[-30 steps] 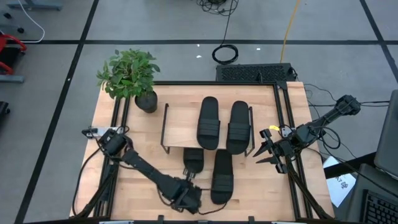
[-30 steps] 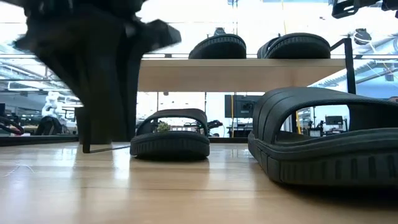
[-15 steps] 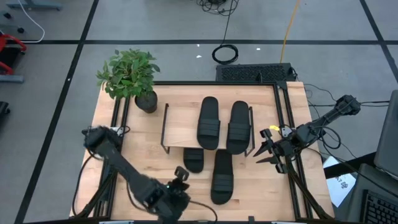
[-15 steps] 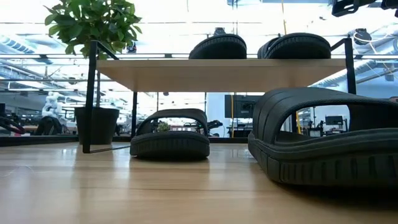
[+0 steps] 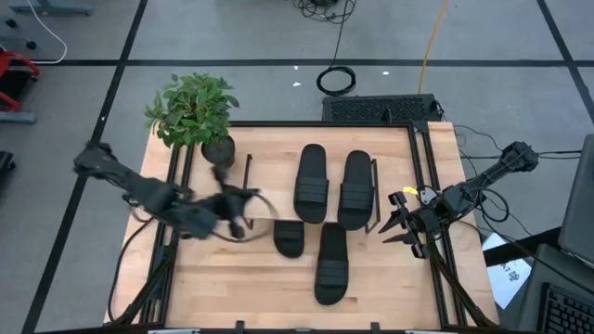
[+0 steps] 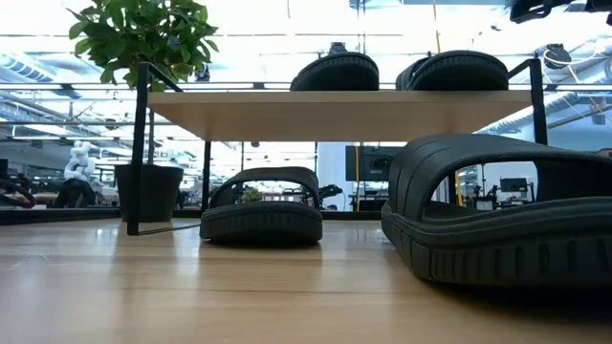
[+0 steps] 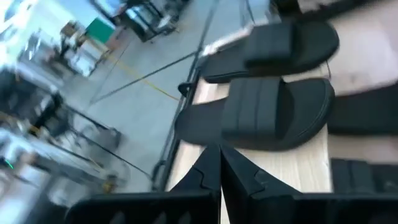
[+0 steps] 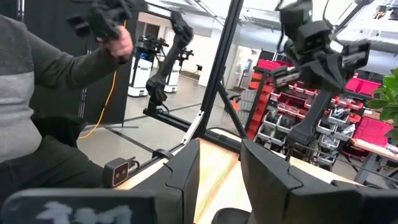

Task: Pick and place slides into the shelf
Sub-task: Adjust the shelf on the table

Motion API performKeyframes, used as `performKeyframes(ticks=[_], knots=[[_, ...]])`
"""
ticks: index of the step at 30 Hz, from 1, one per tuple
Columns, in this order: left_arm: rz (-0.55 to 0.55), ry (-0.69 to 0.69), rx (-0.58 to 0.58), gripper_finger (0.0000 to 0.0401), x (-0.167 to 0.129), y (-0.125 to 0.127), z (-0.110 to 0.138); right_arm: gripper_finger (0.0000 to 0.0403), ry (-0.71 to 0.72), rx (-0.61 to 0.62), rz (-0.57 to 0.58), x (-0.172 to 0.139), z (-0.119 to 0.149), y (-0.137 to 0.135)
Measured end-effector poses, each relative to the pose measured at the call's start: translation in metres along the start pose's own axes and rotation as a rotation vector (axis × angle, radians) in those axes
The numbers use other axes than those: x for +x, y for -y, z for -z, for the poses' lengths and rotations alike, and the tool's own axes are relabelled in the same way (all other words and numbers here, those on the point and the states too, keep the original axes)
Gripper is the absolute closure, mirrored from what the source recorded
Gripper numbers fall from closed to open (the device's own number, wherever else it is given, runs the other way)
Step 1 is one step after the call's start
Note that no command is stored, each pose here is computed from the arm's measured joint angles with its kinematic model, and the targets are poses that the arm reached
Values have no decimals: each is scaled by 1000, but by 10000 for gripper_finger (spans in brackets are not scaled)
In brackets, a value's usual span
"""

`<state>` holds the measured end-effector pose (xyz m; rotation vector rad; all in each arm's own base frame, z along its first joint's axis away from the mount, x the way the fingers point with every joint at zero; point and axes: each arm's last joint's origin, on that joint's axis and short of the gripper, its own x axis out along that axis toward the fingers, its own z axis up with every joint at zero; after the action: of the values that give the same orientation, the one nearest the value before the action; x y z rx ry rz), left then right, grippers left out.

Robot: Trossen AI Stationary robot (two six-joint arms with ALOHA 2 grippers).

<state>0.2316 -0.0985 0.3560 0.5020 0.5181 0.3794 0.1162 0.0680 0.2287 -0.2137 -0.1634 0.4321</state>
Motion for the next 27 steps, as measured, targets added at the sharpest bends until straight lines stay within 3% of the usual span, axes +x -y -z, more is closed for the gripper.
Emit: performKeyframes(ticks=[5, 12, 16, 19, 27], knots=[[-24, 7, -235, 401, -13, -2, 56, 298, 1, -18, 1, 0, 0, 0], [-124, -61, -357, 401, 1, 23, 109, 298, 0, 1, 0, 0, 0, 0], [-182, -78, -454, 401, 4, 26, 124, 298, 0, 5, 0, 0, 0, 0], [-148, -117, -524, 401, 7, 32, 133, 298, 0, 6, 0, 0, 0, 0], [-118, -218, -552, 401, 17, 49, 158, 298, -2, 11, 0, 0, 0, 0]])
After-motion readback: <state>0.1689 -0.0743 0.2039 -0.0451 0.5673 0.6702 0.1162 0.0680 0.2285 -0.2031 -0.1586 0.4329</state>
